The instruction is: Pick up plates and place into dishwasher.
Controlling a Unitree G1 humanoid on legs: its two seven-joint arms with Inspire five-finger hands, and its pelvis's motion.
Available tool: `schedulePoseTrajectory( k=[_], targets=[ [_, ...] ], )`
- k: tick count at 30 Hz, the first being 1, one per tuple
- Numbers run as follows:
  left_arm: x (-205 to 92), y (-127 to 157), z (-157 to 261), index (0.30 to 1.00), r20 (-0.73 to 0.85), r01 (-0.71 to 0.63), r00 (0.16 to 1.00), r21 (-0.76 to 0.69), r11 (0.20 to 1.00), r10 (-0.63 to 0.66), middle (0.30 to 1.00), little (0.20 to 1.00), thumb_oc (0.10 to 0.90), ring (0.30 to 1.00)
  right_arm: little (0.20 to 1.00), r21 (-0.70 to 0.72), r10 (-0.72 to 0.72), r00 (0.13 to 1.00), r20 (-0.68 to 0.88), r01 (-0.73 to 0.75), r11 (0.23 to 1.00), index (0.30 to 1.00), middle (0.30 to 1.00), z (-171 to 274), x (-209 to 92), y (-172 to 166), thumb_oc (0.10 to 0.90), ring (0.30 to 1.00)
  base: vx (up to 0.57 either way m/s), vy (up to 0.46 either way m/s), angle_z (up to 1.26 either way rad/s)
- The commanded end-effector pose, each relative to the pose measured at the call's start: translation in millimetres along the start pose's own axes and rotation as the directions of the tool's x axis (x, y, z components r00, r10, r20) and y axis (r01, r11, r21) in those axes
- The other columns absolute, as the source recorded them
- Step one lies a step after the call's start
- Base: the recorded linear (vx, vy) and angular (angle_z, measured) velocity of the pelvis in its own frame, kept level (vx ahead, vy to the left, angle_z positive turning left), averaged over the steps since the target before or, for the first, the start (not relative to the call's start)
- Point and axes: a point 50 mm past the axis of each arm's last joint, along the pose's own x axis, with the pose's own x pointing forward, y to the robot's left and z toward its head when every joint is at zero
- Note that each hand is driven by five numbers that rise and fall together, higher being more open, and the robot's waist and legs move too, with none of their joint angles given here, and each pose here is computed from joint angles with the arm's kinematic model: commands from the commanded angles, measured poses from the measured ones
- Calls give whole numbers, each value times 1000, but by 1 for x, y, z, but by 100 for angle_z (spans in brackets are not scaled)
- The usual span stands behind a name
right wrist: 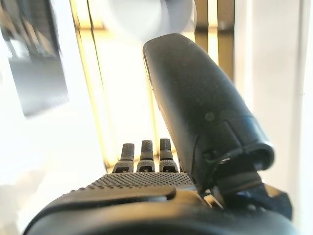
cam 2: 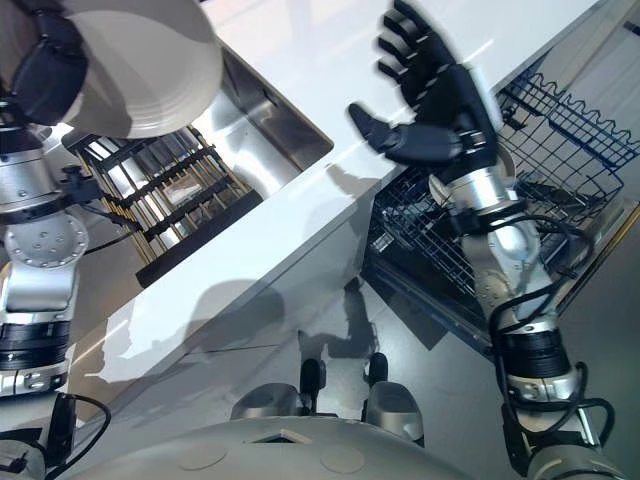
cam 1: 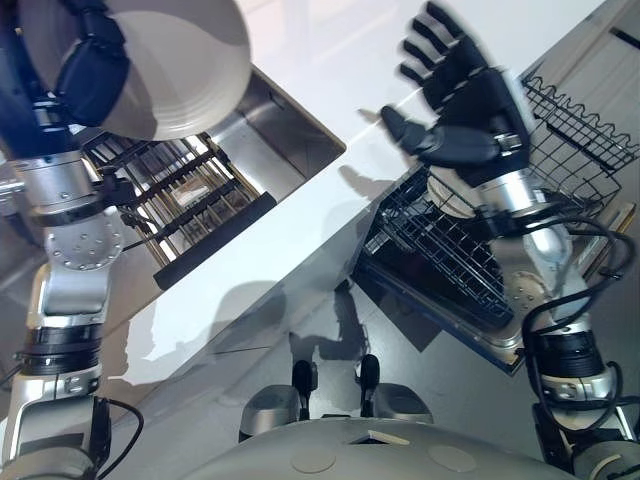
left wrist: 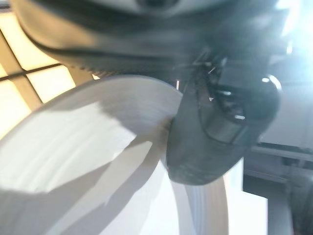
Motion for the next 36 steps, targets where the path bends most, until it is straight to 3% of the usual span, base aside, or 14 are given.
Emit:
schedulePoseTrajectory(
  k=[1, 7, 18, 19, 20, 26, 33, 34, 35, 36],
  targets=[
    [23, -21, 30, 300, 184, -13, 983, -93, 996, 29, 300, 200, 100, 300, 900, 22, 125, 954, 273, -136, 990, 900, 900, 41, 24, 27, 800, 900, 15, -30, 9],
    [11, -52, 35, 300, 137, 78, 989, -187, 979, -52, 300, 200, 100, 300, 900, 147, 130, 943, 306, -181, 972, 900, 900, 34, 32, 46, 800, 900, 8, -14, -1],
    [-9, -83, 42, 300, 110, 236, 971, -278, 931, -213, 300, 200, 100, 300, 900, 248, 80, 970, 229, -137, 959, 900, 900, 11, 38, 55, 800, 900, 17, -8, -2],
    [-10, -85, 43, 300, 111, 244, 969, -290, 925, -221, 300, 200, 100, 300, 812, 254, 73, 974, 215, -128, 959, 825, 825, 8, 38, 55, 712, 825, 0, 0, 0],
    [-11, -85, 43, 300, 114, 250, 968, -297, 922, -226, 300, 200, 100, 300, 200, 262, 68, 978, 199, -120, 958, 300, 300, 5, 38, 54, 100, 300, 0, 0, 0],
    [-18, -88, 52, 300, 151, 280, 959, -381, 881, -240, 300, 200, 100, 300, 200, 285, 12, 995, 104, -41, 958, 300, 300, -15, 32, 49, 100, 300, 0, 0, 0],
    [-19, -91, 58, 314, 142, 314, 949, -521, 794, -282, 314, 216, 116, 314, 200, 298, -68, 990, 123, 28, 954, 300, 300, -16, 29, 43, 100, 300, 0, 0, 0],
    [-21, -93, 54, 528, 103, 315, 944, -560, 766, -312, 528, 466, 366, 528, 200, 283, -89, 985, 145, 45, 958, 300, 300, -13, 29, 41, 100, 300, 0, 0, 0],
    [-23, -95, 48, 900, 55, 311, 935, -602, 735, -351, 900, 900, 800, 900, 200, 261, -116, 978, 171, 68, 963, 300, 300, -9, 28, 37, 100, 300, 0, 0, 0],
    [-26, -96, 42, 900, 15, 299, 927, -631, 715, -375, 900, 900, 800, 900, 200, 246, -139, 971, 195, 88, 965, 300, 300, -6, 27, 33, 100, 300, 0, 0, 0]
  ],
)
